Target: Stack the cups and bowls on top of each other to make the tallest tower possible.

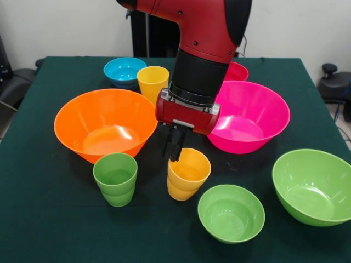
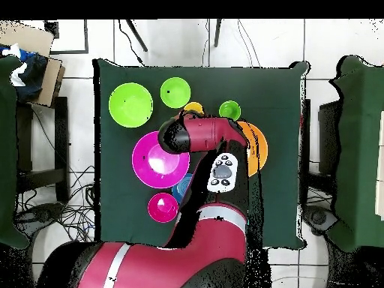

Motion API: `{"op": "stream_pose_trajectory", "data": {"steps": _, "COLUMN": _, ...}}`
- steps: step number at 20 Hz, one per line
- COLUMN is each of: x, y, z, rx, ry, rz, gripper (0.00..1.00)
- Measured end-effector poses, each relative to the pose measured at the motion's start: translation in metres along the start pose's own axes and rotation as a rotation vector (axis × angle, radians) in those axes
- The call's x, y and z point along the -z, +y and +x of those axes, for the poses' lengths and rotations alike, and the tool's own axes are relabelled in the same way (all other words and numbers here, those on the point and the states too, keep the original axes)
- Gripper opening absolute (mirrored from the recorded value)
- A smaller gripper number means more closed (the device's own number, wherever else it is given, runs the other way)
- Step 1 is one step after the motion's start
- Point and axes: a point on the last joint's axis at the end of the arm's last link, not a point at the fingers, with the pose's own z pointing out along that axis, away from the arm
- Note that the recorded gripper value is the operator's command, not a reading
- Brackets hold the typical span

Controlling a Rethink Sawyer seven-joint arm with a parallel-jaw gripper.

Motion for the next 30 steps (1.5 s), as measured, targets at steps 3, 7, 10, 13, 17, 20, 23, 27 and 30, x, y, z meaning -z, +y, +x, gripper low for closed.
{"op": "stream_pose_trajectory", "data": {"steps": 3, "x": 0.0, "y": 0.0, "z": 0.0, "rx": 0.0, "ry": 0.0, "rz": 0.0, "gripper": 0.0}}
{"op": "stream_pose_trajectory", "data": {"steps": 7, "x": 0.0001, "y": -0.0003, "z": 0.0007, "rx": 0.0, "ry": 0.005, "rz": 0.002, "gripper": 0.0}}
{"op": "stream_pose_trajectory", "data": {"steps": 10, "x": 0.0001, "y": -0.0004, "z": 0.0011, "rx": 0.0, "ry": 0.008, "rz": 0.002, "gripper": 0.0}}
{"op": "stream_pose_trajectory", "data": {"steps": 13, "x": 0.0001, "y": -0.0003, "z": 0.001, "rx": -0.001, "ry": 0.008, "rz": 0.002, "gripper": 0.0}}
{"op": "stream_pose_trajectory", "data": {"steps": 17, "x": 0.0001, "y": -0.0004, "z": 0.0009, "rx": -0.002, "ry": 0.009, "rz": 0.002, "gripper": 0.0}}
{"op": "stream_pose_trajectory", "data": {"steps": 20, "x": 0.0002, "y": -0.0002, "z": 0.0009, "rx": -0.001, "ry": 0.008, "rz": 0.002, "gripper": 1.0}}
{"op": "stream_pose_trajectory", "data": {"steps": 23, "x": 0.0003, "y": -0.0001, "z": 0.001, "rx": -0.002, "ry": 0.009, "rz": 0.002, "gripper": 1.0}}
{"op": "stream_pose_trajectory", "data": {"steps": 27, "x": 0.0003, "y": -0.0002, "z": 0.0017, "rx": -0.002, "ry": 0.014, "rz": 0.004, "gripper": 1.0}}
{"op": "stream_pose_trajectory", "data": {"steps": 30, "x": 0.0011, "y": 0.0001, "z": 0.0018, "rx": 0.001, "ry": 0.014, "rz": 0.006, "gripper": 1.0}}
